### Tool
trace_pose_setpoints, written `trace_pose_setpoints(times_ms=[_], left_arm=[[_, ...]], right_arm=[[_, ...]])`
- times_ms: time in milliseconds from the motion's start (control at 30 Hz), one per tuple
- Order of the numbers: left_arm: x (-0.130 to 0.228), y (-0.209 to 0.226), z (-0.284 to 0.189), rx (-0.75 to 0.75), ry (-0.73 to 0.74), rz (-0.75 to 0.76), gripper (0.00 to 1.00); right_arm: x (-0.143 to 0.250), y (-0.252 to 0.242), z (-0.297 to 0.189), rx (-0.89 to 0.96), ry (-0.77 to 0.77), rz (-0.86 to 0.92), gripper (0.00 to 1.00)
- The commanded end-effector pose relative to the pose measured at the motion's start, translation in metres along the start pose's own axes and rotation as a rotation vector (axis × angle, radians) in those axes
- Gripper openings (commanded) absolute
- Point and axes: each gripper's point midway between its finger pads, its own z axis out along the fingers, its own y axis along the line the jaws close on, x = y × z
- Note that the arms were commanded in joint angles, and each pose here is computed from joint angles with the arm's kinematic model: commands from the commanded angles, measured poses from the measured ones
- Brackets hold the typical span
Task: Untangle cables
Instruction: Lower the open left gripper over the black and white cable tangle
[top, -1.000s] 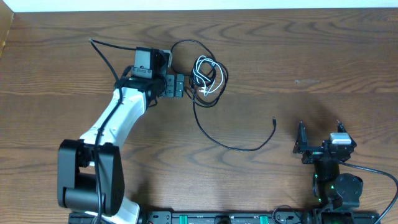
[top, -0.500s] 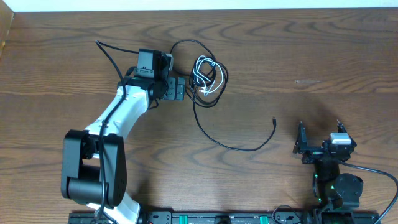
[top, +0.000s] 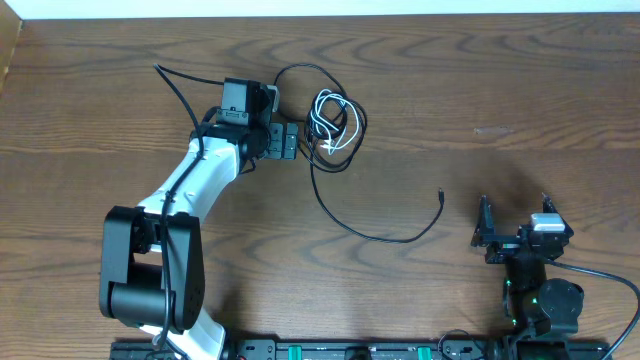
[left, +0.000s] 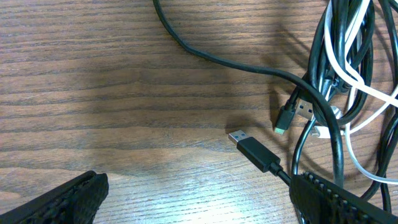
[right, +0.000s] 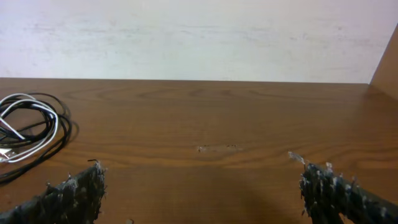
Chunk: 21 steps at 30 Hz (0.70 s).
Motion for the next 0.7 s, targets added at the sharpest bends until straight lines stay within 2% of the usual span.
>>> trace_pose_setpoints(times_ms=[0, 467, 667], left_arm=[[-0.008, 0.0, 0.0, -0.007, -0.013, 0.022, 0.98], [-0.006, -0.02, 0.0, 0.085, -0.008, 0.031, 0.98], [-0.005, -0.049, 0.002, 0.116, -0.012, 0.095, 0.98]], right_arm=[[0.0, -0.004, 0.0, 0.018, -0.002, 0.018, 0.99], [0.0, -0.004, 0.0, 0.018, -0.002, 0.018, 0.99], [0.0, -0.004, 0.0, 0.018, -0.002, 0.018, 0.99]])
